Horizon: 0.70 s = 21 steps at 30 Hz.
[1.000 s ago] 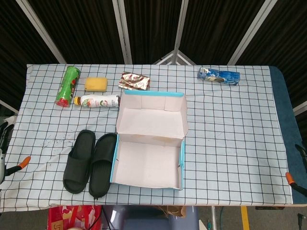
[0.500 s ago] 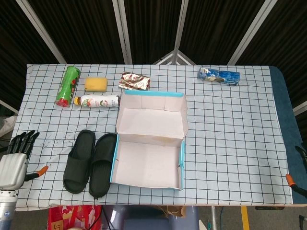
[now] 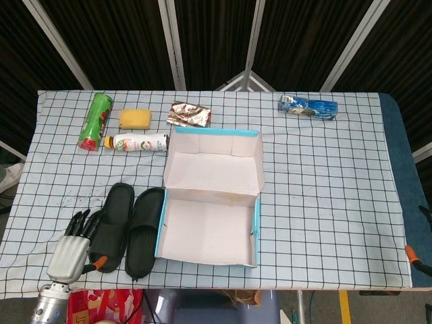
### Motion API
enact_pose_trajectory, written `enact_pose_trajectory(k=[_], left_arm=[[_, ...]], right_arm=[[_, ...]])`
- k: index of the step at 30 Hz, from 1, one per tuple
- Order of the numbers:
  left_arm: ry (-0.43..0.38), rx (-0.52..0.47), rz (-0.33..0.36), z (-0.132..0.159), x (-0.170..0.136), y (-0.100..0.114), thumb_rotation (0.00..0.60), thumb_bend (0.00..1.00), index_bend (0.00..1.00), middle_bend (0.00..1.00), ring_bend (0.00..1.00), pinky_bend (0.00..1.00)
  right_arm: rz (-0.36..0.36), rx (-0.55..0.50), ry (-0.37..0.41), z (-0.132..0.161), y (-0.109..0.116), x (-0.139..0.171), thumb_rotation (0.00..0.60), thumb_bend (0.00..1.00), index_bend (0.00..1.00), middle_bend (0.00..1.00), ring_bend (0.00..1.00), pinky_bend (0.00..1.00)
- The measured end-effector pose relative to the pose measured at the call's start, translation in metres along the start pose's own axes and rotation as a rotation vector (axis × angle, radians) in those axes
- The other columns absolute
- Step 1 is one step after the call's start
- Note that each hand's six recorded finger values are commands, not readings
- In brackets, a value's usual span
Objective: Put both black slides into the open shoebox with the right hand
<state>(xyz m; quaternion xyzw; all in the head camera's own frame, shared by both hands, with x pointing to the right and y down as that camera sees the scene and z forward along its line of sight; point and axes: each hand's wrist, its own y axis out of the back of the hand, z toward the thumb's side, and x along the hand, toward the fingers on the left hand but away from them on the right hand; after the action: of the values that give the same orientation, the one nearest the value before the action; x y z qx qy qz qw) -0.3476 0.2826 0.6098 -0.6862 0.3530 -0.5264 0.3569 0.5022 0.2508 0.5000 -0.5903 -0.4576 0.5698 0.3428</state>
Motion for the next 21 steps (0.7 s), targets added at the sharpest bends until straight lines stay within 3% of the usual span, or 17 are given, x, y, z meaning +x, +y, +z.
enact_pose_trajectory(k=[7,21], left_arm=[[-0.033,0.041,-0.007,0.006,-0.007,-0.016,0.600,0.13,0.07,0.08,0.00,0.00],[-0.032,0.131,-0.050,-0.018,-0.009,-0.031,0.600,0.13,0.03,0.01,0.00,0.00]], right_arm=[[-0.006,-0.003,-0.002,-0.002,0.003,0.001,0.600,0.35,0.10,0.07,0.05,0.00],[0.012,0.004,0.002,0.001,-0.001,0.001,0.600,0.35,0.10,0.07,0.05,0.00]])
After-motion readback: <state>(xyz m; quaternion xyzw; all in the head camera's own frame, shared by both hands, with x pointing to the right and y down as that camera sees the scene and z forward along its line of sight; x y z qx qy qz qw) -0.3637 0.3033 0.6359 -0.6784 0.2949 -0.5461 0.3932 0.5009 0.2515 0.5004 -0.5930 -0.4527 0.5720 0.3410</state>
